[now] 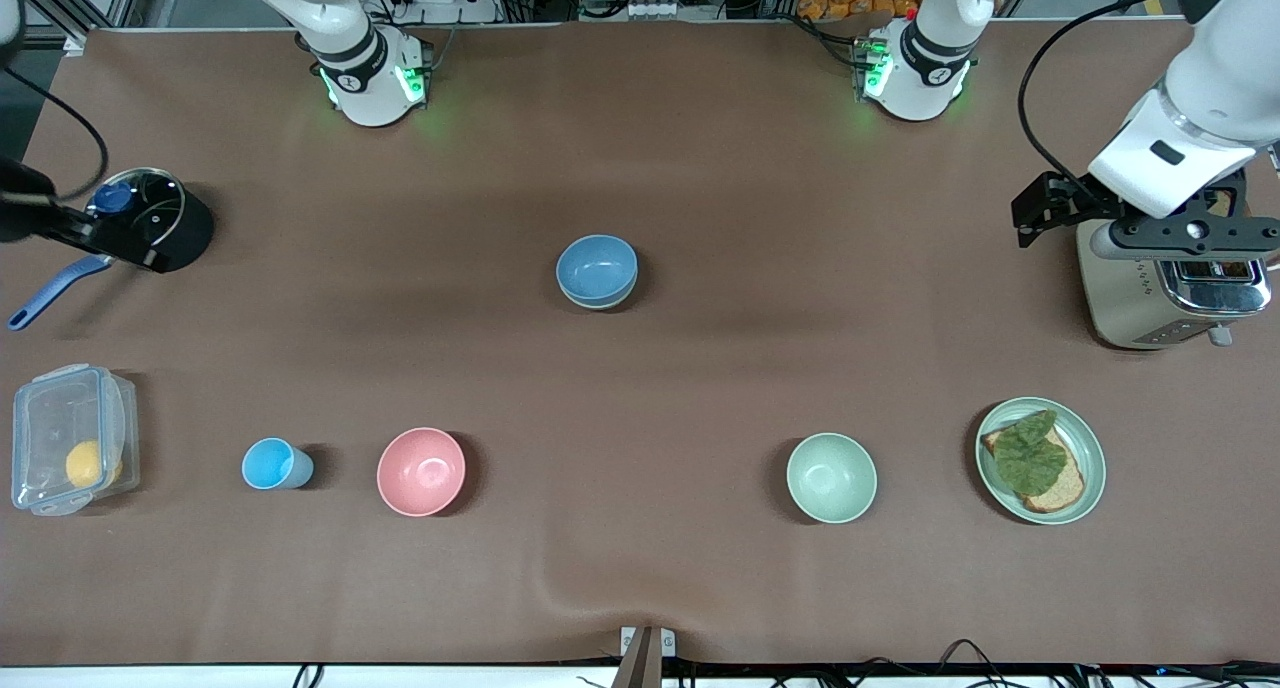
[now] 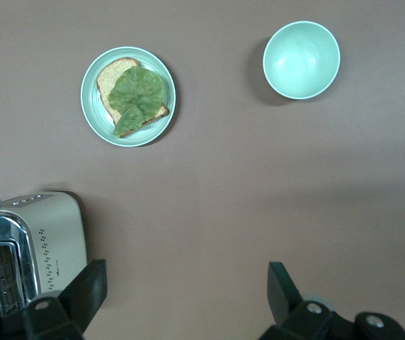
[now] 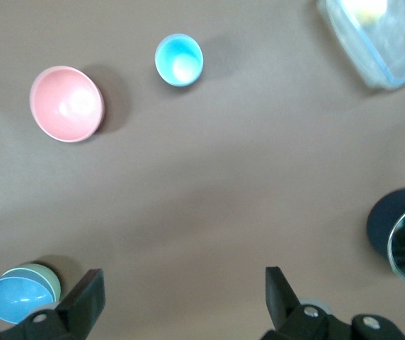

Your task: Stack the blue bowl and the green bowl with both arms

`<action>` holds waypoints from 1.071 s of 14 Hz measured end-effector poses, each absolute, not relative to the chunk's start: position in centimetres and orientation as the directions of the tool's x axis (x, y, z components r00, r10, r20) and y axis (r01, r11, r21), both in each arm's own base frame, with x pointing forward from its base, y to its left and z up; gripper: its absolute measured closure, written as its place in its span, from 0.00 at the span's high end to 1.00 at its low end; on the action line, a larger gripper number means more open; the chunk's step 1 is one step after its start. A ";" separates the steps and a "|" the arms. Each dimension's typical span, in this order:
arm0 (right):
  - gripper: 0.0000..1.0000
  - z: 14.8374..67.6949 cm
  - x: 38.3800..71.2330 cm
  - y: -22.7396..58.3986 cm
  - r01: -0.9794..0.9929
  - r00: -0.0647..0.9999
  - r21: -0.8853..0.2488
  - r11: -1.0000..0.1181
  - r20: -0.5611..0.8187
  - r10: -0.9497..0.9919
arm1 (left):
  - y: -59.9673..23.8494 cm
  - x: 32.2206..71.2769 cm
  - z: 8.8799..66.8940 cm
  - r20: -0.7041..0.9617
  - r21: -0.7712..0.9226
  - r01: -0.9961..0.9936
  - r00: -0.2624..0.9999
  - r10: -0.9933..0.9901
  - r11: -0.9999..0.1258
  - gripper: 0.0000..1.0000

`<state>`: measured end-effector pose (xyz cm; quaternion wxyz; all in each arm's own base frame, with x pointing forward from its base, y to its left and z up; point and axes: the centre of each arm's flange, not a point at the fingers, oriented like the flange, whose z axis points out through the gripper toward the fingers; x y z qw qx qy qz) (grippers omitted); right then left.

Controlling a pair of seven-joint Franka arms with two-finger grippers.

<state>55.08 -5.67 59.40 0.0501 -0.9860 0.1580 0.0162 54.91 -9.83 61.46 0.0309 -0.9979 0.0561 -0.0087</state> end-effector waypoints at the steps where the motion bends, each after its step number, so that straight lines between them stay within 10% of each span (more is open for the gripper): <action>1: 1.00 60.9 55.0 -5.7 -0.303 0.953 -0.095 -0.948 -0.017 -0.303 | -9.4 54.9 61.7 0.001 -0.040 -0.124 0.992 -0.124 -0.991 1.00; 15: 1.00 63.2 55.1 -3.5 -0.193 0.980 -0.038 -0.980 0.030 -0.195 | -8.2 54.3 63.7 -0.039 -0.020 -0.110 0.993 -0.109 -0.994 1.00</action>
